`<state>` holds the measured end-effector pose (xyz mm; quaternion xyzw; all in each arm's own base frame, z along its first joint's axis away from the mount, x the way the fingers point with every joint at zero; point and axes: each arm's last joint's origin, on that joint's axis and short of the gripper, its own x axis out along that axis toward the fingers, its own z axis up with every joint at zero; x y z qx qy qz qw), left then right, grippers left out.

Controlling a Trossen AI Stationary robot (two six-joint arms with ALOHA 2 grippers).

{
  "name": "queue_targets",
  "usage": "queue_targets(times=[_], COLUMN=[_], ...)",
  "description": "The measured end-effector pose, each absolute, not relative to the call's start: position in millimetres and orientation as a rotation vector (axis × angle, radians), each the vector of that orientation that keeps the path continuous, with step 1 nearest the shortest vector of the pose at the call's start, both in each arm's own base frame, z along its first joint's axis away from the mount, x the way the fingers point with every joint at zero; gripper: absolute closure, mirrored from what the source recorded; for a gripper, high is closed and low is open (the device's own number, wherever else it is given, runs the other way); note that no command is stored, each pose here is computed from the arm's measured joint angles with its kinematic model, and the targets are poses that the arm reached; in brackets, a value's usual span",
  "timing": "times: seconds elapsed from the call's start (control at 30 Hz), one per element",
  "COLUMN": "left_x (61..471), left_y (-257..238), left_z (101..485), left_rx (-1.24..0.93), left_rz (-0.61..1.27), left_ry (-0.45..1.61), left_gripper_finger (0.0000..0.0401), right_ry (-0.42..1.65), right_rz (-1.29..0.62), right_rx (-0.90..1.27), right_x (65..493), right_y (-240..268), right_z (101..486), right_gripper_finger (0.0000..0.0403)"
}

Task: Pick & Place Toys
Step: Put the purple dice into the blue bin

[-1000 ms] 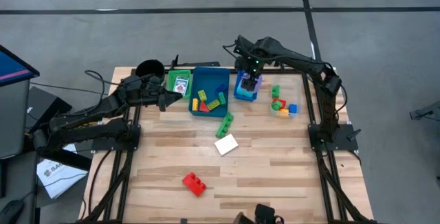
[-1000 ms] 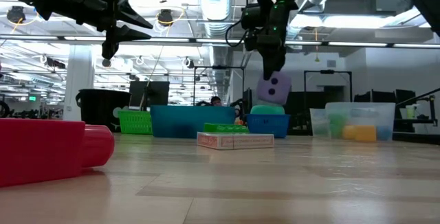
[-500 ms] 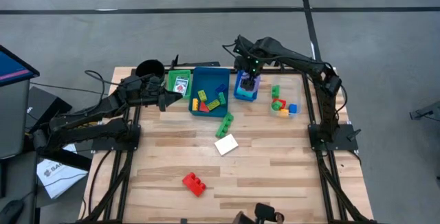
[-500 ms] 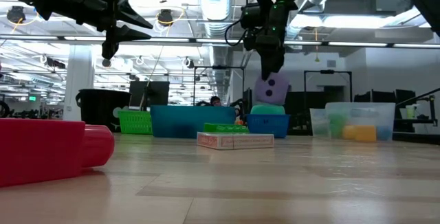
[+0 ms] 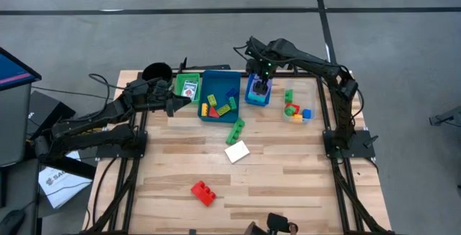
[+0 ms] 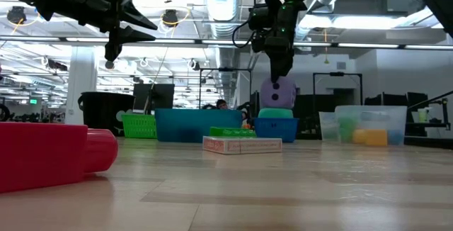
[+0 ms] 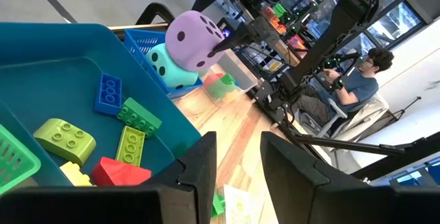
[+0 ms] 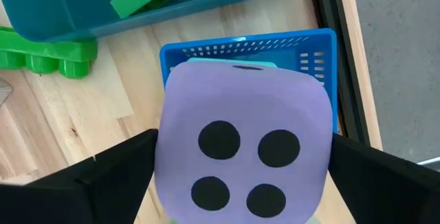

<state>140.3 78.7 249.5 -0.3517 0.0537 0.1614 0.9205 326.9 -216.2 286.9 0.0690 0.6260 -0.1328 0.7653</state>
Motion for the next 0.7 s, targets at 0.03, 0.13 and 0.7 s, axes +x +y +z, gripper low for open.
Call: queue_targets(times=[0.03,0.13,0.7], left_x=[140,140,140], left_y=[79,79,79], left_z=[249,250,250], left_rx=[-0.723,-0.723,-0.723], left_rz=[0.332,0.332,0.331], left_ry=[0.111,0.110,0.110], left_gripper_finger=[0.0293,0.0293,0.0293], right_ry=[1.360,1.363,1.274], right_rz=[-0.289,-0.295,-0.338], right_rx=[0.150,0.146,0.065], right_x=[327,327,325], right_y=[-216,-217,-218], right_z=[287,287,335], right_gripper_finger=[0.0004,0.0004,0.0003])
